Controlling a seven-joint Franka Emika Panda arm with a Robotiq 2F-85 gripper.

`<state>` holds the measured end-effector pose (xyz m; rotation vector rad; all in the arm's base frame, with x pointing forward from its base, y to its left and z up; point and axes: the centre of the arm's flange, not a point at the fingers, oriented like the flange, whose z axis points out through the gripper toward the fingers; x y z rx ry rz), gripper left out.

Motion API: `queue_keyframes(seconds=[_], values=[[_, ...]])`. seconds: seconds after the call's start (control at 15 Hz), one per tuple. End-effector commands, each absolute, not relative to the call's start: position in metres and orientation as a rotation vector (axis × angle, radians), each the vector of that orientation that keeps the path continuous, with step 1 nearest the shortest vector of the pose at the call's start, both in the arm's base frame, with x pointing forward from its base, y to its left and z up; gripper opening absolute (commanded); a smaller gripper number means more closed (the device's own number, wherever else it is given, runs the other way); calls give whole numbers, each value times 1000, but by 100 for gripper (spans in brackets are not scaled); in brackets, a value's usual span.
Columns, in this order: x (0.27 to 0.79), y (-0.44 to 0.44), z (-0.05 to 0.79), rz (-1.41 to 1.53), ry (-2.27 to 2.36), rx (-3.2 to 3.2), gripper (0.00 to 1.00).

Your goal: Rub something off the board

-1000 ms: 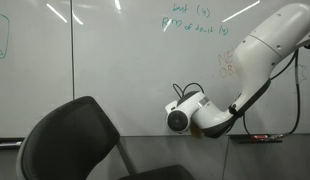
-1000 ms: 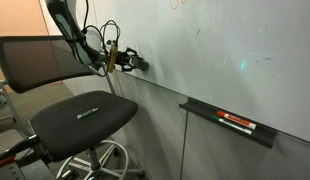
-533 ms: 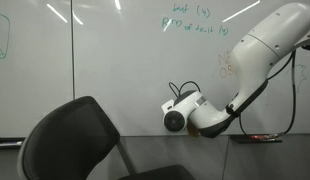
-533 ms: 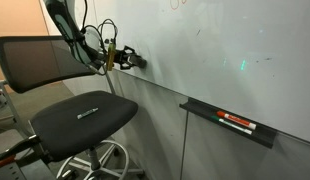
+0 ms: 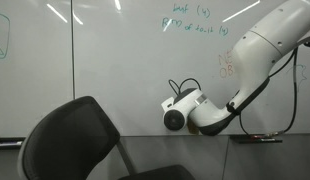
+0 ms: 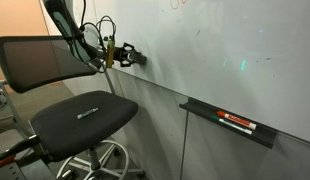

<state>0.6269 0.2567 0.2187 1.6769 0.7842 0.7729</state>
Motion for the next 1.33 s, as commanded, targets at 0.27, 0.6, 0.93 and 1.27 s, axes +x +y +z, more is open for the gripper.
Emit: queue_keyframes(seconds=[0.27, 0.6, 0.93, 1.27], values=[[668, 218, 253, 810, 774, 1457, 31], [669, 185, 254, 758, 717, 1410, 31], [667, 163, 256, 713, 675, 1390, 31], [663, 185, 253, 735, 696, 1419, 31]])
